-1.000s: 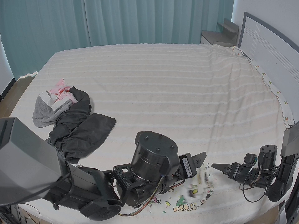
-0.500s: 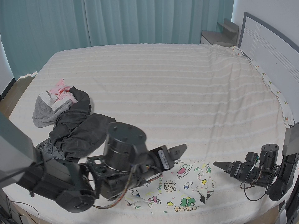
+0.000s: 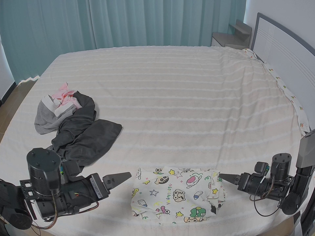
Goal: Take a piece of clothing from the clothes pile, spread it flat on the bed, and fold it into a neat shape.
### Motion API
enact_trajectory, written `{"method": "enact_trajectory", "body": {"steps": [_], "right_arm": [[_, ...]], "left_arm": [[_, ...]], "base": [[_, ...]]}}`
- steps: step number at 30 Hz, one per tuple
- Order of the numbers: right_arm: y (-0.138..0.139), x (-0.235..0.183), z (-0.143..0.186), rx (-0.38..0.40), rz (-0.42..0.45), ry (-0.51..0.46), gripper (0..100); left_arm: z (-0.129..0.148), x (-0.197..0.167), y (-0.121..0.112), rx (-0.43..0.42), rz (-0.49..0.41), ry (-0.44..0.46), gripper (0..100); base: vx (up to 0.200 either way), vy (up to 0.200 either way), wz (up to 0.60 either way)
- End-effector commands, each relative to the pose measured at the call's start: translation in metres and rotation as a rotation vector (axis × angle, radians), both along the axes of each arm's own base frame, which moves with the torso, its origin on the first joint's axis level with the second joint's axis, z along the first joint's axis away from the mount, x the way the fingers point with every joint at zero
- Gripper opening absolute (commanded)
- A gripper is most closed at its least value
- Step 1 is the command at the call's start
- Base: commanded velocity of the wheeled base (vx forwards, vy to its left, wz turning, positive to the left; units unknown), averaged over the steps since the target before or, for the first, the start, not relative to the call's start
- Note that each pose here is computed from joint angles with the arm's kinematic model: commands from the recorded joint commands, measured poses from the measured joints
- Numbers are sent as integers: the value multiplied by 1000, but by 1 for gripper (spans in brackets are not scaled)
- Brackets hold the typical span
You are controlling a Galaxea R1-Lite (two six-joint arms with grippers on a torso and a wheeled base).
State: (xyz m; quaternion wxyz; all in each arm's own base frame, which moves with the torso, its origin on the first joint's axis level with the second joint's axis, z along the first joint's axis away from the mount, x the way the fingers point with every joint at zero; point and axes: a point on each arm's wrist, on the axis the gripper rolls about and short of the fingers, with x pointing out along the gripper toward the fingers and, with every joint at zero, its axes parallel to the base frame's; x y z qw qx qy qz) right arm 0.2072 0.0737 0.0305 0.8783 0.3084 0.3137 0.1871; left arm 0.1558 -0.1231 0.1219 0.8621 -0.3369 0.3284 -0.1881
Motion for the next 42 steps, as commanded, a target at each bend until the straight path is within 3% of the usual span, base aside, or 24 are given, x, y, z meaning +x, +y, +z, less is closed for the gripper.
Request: {"method": "enact_trajectory", "body": {"steps": [1, 7, 13, 19, 24, 42], "right_arm": [[15, -2, 0, -19, 37, -24, 100], [26, -6, -3, -44, 81, -26, 100], [36, 2, -8, -43, 107, -36, 100], [45, 25, 3, -20, 103, -148, 100], [54, 44, -14, -61, 108, -57, 100], [64, 74, -34, -83, 106, -31, 100]], "left_arm": [[4, -17, 19, -78, 44, 10, 100], [-1, -20, 21, -85, 45, 39, 100], [-1, -23, 23, -87, 45, 36, 100], [1, -25, 25, -94, 44, 25, 100], [1, -25, 25, -93, 44, 26, 100], [0, -25, 24, -89, 43, 32, 100]], "base": [[-200, 0, 0], [-200, 0, 0], [0, 0, 0], [0, 0, 0], [0, 0, 0], [0, 0, 0]]}}
